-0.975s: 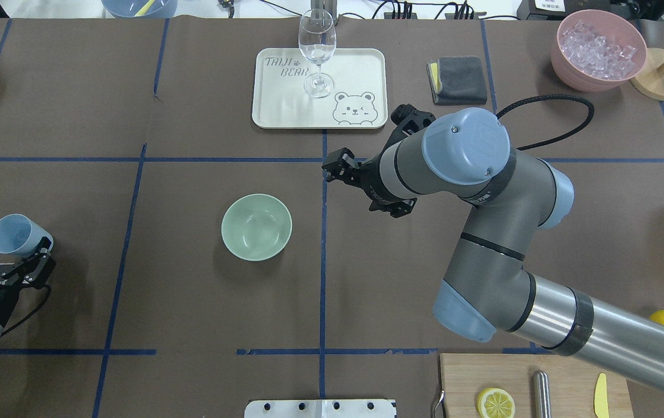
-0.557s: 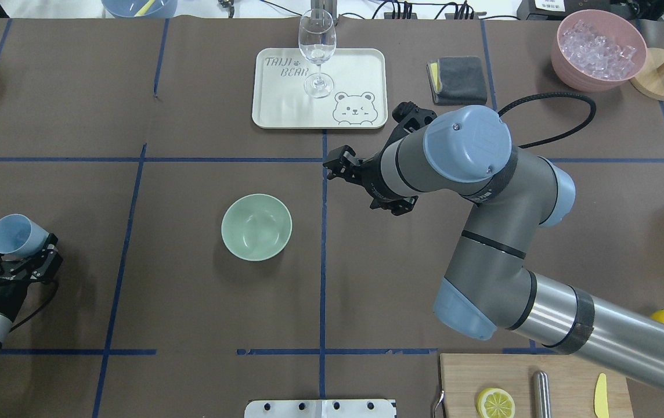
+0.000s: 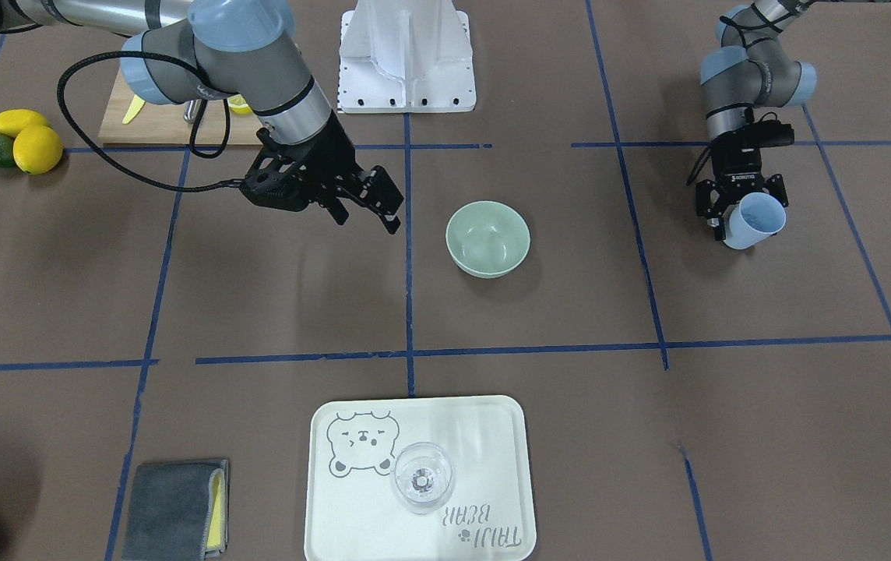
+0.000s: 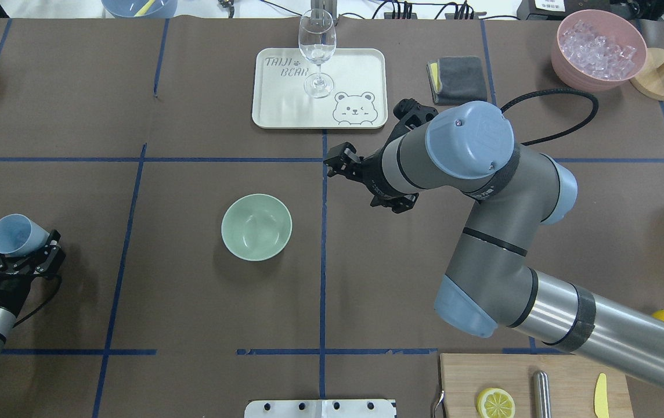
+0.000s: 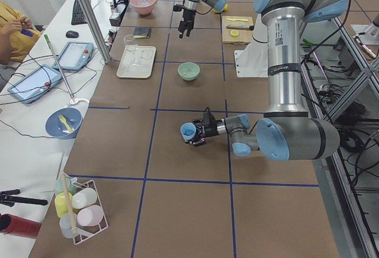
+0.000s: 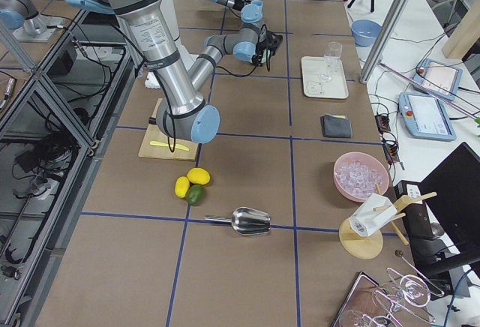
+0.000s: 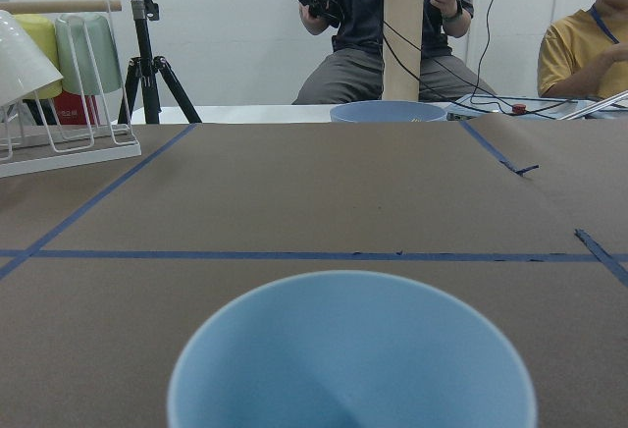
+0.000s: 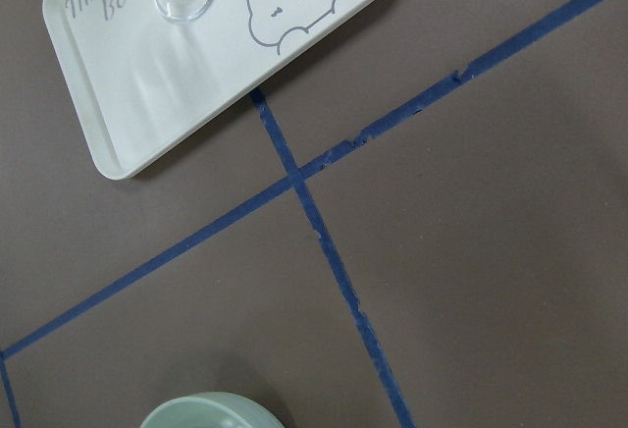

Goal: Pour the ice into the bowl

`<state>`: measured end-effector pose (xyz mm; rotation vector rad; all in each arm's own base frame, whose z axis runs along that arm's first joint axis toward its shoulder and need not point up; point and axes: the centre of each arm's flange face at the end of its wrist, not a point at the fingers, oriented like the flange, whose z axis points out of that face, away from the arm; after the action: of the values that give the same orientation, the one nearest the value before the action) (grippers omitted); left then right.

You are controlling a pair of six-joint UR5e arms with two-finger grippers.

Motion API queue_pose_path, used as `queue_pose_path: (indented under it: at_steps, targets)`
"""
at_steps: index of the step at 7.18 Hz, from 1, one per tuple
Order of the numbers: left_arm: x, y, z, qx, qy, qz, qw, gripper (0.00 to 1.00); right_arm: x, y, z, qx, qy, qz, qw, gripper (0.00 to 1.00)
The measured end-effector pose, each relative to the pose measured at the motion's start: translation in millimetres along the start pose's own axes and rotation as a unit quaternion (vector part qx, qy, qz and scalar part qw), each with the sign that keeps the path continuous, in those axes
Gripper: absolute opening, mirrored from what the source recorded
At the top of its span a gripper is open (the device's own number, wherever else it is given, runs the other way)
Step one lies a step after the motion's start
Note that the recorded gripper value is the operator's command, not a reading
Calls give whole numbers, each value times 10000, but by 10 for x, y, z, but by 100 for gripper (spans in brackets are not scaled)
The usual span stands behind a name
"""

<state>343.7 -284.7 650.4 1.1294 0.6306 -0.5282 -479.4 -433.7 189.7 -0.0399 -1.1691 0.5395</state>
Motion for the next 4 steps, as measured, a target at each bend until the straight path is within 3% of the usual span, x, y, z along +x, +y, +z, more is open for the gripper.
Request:
queue_pose_path:
  at_steps: [1, 3, 4]
  targets:
    - [-2, -7, 19, 2, -14, -7, 10000, 47, -2, 1, -4, -1, -4, -1, 10000, 100]
    - [-9, -28, 38, 4, -21, -43, 10000, 12, -5, 1, -11, 3, -12, -2, 10000, 100]
    - [-7, -65, 41, -12, 30, -75, 10000, 0, -9, -3, -20, 7, -20, -2, 10000, 100]
